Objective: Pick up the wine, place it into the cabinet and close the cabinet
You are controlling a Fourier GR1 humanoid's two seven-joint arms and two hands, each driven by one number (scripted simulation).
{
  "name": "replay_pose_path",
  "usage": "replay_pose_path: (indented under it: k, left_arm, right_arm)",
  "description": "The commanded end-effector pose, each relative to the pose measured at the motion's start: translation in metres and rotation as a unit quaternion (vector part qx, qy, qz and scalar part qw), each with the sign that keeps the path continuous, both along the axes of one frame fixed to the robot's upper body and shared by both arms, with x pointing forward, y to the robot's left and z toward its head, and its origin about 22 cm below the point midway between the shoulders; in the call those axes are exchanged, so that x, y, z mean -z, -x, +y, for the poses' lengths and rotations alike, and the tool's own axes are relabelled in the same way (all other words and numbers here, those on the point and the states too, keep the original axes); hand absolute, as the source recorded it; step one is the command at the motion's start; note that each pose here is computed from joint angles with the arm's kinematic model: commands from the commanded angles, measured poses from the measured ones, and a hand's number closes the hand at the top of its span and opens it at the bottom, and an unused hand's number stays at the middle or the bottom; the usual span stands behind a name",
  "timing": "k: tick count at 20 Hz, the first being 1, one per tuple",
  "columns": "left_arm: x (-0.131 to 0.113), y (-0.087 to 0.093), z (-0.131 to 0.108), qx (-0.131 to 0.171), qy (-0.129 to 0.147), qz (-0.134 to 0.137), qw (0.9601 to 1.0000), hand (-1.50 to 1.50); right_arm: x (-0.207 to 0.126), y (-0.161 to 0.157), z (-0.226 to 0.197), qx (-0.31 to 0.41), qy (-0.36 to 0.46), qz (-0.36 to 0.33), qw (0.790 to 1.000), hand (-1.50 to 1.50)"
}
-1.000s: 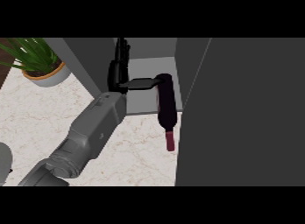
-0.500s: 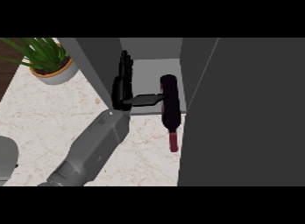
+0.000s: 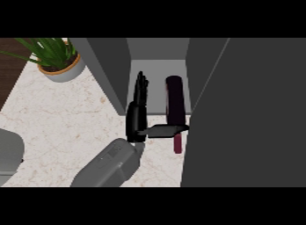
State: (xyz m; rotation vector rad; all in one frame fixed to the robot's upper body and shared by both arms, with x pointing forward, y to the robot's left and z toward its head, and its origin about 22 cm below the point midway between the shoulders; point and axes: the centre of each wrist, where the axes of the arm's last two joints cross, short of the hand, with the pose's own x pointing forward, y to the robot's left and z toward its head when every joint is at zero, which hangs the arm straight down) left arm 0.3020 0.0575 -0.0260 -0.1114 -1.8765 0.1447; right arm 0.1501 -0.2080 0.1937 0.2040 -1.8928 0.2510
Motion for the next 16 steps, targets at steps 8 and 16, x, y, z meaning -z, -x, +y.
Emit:
replay_pose_path:
  k: [8,16]
  left_arm:
    - [-0.034,0.069,0.011,-0.009,0.044,-0.020,0.9988,-1.50]
    - [-0.045,0.117,0.018,-0.012,0.059,-0.026,0.9979,-1.50]
  right_arm:
    - [-0.014,0.017,-0.011,0.005,-0.011,-0.018,1.000,-1.50]
    - [-0.015,-0.003,-0.008,-0.016,-0.002,-0.012,1.000,-1.50]
